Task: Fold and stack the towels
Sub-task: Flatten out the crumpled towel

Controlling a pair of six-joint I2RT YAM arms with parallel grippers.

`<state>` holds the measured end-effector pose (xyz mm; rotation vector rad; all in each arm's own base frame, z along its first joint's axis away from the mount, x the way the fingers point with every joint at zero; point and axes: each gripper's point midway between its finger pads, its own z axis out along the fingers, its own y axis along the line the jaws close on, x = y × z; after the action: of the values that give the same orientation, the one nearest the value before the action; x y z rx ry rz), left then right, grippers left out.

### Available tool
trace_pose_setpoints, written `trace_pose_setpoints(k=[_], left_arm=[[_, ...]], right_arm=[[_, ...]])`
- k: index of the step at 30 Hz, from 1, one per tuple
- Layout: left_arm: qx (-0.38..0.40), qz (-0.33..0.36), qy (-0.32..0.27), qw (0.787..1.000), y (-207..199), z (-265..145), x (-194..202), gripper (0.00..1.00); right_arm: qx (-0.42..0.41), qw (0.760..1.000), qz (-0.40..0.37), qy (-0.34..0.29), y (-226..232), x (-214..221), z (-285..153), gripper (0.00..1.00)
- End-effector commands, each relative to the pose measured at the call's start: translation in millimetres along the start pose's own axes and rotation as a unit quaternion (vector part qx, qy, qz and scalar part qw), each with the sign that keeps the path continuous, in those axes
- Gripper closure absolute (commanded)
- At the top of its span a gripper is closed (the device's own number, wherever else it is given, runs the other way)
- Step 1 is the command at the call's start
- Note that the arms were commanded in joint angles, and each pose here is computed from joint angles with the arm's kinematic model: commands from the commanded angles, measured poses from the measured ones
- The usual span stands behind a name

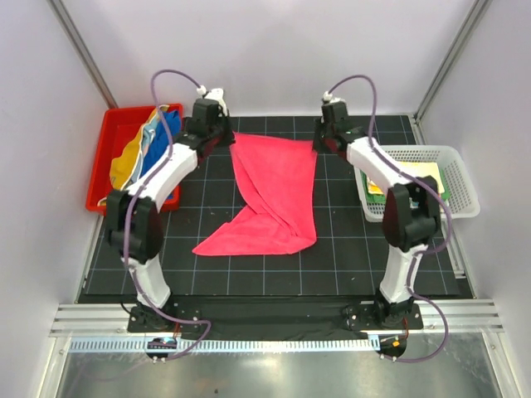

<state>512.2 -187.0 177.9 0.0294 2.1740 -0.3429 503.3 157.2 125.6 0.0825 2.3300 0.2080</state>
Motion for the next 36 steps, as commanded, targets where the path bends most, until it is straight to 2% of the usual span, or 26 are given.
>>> trace_pose_setpoints(k=[1, 7, 10, 12, 16, 18, 22, 27, 36], left_arm=[[0.028, -0.006, -0.113, 0.993, -22, -57, -62, 1.00], [0.057, 0.010, -0.176, 0.983, -46, -146, -70, 1.00], [0.087, 0.021, -0.215, 0.972, -63, -200, -79, 1.00], [0.096, 0.031, -0.227, 0.969, -68, -227, -81, 1.00], [0.143, 0.052, -0.279, 0.948, -87, -304, -101, 1.00], [0.169, 0.063, -0.288, 0.941, -98, -326, -104, 1.00], [0.207, 0.082, -0.303, 0.927, -110, -369, -109, 1.00], [0.266, 0.091, -0.340, 0.897, -122, -429, -124, 1.00], [0.328, 0.104, -0.378, 0.859, -126, -505, -127, 1.00]], right_arm=[[-0.042, 0.993, -0.003, -0.109, 22, -78, -86, 0.99], [-0.097, 0.980, -0.015, -0.172, 47, -100, -172, 0.99], [-0.131, 0.965, -0.019, -0.228, 57, -116, -244, 0.99], [-0.147, 0.958, -0.018, -0.247, 60, -120, -270, 0.99], [-0.188, 0.940, -0.017, -0.283, 68, -127, -327, 0.99], [-0.218, 0.928, -0.019, -0.302, 75, -130, -359, 0.99], [-0.250, 0.913, -0.020, -0.322, 79, -133, -397, 0.99], [-0.276, 0.896, -0.027, -0.346, 81, -138, -434, 0.99], [-0.314, 0.868, -0.035, -0.384, 80, -141, -497, 0.99]])
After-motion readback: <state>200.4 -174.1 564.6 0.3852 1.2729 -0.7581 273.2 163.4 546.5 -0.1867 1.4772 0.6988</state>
